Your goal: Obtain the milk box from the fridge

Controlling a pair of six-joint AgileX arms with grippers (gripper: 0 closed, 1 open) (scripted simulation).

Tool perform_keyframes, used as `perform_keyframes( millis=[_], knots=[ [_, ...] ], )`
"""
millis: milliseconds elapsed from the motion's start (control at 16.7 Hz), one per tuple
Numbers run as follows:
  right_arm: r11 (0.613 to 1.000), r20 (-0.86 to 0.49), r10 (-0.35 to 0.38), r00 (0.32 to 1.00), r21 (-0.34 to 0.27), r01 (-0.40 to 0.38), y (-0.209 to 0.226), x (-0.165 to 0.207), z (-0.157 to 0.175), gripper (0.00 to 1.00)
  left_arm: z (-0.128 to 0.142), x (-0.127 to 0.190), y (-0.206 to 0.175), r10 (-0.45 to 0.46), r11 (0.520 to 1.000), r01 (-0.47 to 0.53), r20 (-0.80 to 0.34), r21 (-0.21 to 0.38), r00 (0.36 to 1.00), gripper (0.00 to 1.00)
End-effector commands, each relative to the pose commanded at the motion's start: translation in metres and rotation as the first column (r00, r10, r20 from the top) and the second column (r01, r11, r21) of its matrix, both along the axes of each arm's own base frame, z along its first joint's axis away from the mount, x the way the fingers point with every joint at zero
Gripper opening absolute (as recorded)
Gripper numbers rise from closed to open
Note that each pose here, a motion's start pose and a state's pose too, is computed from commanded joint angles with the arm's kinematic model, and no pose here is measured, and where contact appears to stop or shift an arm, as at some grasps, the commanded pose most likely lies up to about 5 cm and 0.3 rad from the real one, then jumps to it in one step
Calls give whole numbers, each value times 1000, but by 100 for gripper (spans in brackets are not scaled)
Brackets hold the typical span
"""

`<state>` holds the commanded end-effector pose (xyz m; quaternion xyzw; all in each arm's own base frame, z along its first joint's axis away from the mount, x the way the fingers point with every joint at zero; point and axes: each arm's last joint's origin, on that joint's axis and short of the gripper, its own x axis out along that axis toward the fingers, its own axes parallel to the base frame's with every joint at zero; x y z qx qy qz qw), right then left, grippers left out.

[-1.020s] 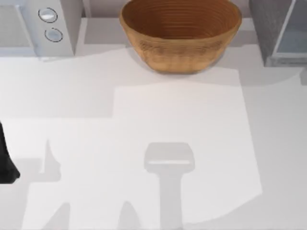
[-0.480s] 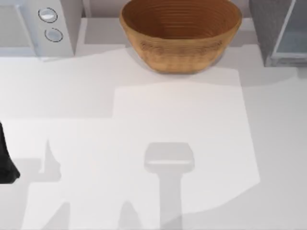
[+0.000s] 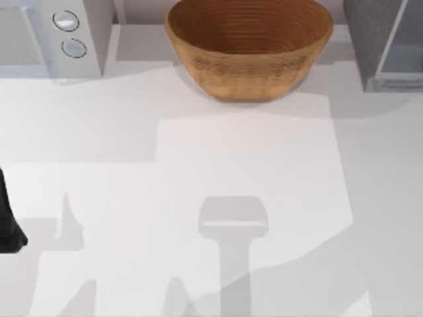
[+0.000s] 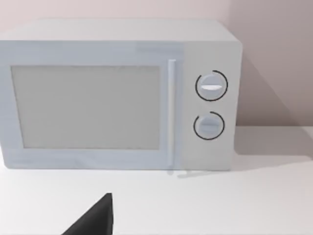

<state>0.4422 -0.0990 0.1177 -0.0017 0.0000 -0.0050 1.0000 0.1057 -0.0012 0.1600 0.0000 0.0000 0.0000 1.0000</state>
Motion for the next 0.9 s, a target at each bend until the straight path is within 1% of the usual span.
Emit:
perform_keyframes(
  millis=[120,900],
  knots=[
    [1000,0,0,1000,0,0,0,0,0,100,0,0,0,0,1000,0,0,0,1000,100],
    [1000,0,0,1000,0,0,0,0,0,2,0,0,0,0,1000,0,0,0,1000,100]
  ],
)
